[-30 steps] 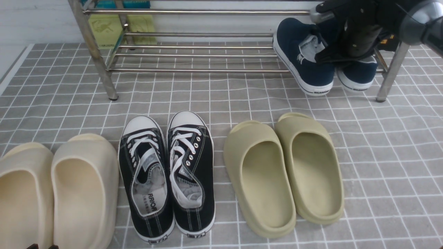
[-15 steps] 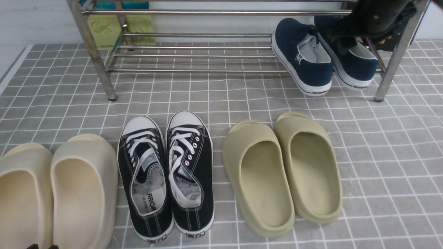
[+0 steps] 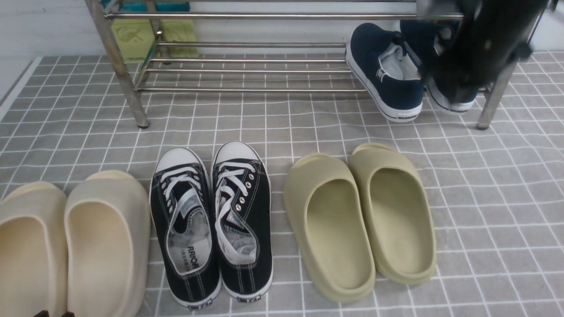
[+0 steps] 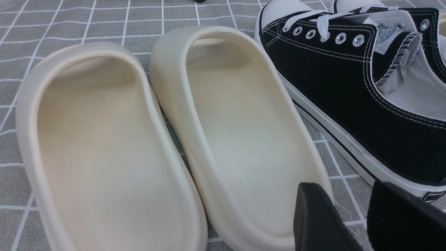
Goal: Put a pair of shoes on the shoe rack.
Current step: Use the right arm to put a shoe into the shoe rack
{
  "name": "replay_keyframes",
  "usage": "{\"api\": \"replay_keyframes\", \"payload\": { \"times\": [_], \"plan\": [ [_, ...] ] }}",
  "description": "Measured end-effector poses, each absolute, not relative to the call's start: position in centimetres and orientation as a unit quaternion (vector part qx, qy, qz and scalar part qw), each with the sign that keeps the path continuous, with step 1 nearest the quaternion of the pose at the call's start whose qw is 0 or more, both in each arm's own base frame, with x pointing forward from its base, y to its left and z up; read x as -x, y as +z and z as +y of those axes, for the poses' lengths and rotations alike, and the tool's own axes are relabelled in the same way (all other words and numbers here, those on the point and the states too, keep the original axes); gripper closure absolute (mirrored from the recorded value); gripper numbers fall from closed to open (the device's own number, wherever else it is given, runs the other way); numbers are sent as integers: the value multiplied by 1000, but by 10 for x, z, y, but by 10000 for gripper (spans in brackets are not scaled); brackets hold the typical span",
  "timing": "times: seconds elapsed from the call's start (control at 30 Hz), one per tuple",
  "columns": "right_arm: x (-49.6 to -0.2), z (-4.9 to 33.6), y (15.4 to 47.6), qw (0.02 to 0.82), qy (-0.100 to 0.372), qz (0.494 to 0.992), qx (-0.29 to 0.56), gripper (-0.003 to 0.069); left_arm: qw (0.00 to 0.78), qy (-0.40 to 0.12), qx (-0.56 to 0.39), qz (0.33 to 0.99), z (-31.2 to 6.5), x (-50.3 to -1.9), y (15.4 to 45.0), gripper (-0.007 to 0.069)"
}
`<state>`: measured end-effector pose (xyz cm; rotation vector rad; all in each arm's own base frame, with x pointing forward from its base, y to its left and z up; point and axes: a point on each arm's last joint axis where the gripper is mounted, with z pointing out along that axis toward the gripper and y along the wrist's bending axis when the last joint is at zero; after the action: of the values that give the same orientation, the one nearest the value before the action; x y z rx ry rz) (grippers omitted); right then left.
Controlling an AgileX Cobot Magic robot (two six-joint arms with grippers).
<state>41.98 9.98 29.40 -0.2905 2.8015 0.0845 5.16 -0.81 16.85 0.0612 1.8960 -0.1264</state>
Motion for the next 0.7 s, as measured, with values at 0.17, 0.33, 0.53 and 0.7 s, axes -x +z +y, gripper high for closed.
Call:
{"api": "replay_keyframes", "payload": {
  "times": [0.17,0.33,0.53,0.7],
  "plan": [
    [-435,105,258,220,45,970,96,662,581,-54,-26,812,-8,-52,168,386],
    [-450,113,247,270,84,956,74,662,581,-54,-26,812,-8,-52,168,386],
    [-456,121,251,306,137,941,40,661,581,-54,-26,812,-8,-52,168,386],
    [-462,123,251,333,144,931,33,652,581,-54,-26,812,-8,-52,168,386]
  ]
}}
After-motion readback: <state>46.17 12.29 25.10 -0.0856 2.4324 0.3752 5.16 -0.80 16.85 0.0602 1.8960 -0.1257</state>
